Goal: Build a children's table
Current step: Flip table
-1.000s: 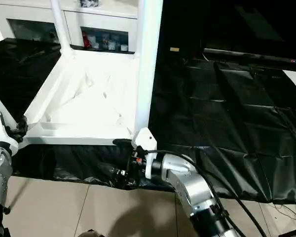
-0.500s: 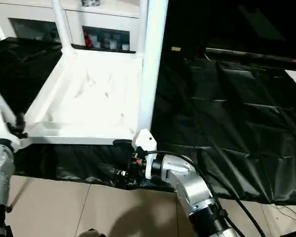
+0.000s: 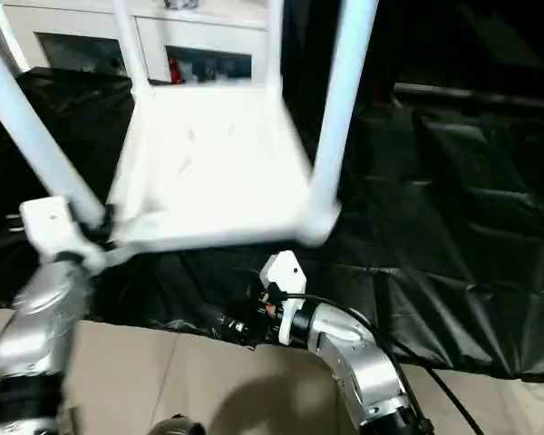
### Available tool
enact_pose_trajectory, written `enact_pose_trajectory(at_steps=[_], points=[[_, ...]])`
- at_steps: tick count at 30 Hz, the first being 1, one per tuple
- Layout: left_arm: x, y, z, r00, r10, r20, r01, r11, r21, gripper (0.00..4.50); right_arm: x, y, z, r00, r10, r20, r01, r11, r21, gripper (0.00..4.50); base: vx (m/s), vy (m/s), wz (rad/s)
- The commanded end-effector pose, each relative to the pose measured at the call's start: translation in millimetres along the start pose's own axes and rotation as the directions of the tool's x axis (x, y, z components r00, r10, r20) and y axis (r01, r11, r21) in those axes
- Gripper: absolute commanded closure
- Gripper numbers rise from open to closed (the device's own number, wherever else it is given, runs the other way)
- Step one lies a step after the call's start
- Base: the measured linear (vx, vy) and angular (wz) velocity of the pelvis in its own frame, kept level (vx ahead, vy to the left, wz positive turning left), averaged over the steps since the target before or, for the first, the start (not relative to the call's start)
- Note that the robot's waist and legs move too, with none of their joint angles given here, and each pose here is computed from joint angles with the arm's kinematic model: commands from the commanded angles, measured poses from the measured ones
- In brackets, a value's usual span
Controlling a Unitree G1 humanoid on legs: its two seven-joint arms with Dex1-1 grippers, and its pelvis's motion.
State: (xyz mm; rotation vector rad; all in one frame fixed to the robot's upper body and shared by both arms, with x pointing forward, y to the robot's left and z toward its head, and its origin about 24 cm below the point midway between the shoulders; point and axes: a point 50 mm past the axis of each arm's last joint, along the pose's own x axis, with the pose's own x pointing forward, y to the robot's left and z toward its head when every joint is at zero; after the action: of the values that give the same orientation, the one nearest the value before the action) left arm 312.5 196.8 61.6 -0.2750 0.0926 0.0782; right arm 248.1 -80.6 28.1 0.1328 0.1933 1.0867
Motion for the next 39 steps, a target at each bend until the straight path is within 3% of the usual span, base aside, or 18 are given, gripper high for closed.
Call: enact_pose_trajectory(at_steps=[1, 3, 8, 13, 15, 21, 26, 33, 39], points=[[6, -29.4, 9.9, 0.993, -0.109, 0.045, 0.116, 0.974, -0.195, 2.42, -0.7, -8.0, 2.6, 0.997, -0.075, -0.001, 0.075, 0.997, -0.001, 0.0, 0.0, 0.0, 0.0], [7, -38.2, 7.5, 0.991, -0.13, 0.033, 0.134, 0.957, -0.256, 2.42, -0.1, -15.1, 2.3, 0.989, -0.146, 0.007, 0.146, 0.989, 0.038, 0.0, 0.0, 0.0, 0.0], [1, -54.4, 3.3, 0.978, -0.208, 0.013, 0.205, 0.948, -0.245, 2.42, 5.6, -31.0, 16.1, 0.952, -0.282, 0.12, 0.257, 0.948, 0.185, 0.0, 0.0, 0.0, 0.0], [-7, -58.3, 0.0, 0.963, -0.269, -0.007, 0.26, 0.936, -0.238, 2.42, 13.7, -34.8, 27.6, 0.932, -0.303, 0.196, 0.248, 0.933, 0.262, 0.0, 0.0, 0.0, 0.0], [-12, -57.7, -2.6, 0.957, -0.289, -0.022, 0.276, 0.932, -0.236, 2.42, 16.3, -43.2, 33.8, 0.899, -0.37, 0.234, 0.281, 0.898, 0.34, 0.0, 0.0, 0.0, 0.0], [-20, -59.4, -3.8, 0.952, -0.306, -0.03, 0.29, 0.926, -0.241, 2.42, 15.5, -55.8, 38.4, 0.849, -0.464, 0.254, 0.316, 0.83, 0.46, 0.0, 0.0, 0.0, 0.0], [-23, -57.8, -3.9, 0.956, -0.292, -0.031, 0.276, 0.928, -0.249, 2.42, 13.6, -61.2, 37.9, 0.832, -0.511, 0.217, 0.366, 0.799, 0.478, 0.0, 0.0, 0.0, 0.0], [-20, -56.0, -1.7, 0.963, -0.267, -0.03, 0.253, 0.937, -0.239, 2.42, 7.8, -59.2, 32.1, 0.838, -0.505, 0.207, 0.362, 0.799, 0.48, 0.0, 0.0, 0.0, 0.0], [-23, -61.7, -3.2, 0.939, -0.341, -0.048, 0.321, 0.917, -0.238, 2.42, 7.5, -65.8, 41.3, 0.799, -0.542, 0.261, 0.341, 0.766, 0.546, 0.0, 0.0, 0.0, 0.0]])
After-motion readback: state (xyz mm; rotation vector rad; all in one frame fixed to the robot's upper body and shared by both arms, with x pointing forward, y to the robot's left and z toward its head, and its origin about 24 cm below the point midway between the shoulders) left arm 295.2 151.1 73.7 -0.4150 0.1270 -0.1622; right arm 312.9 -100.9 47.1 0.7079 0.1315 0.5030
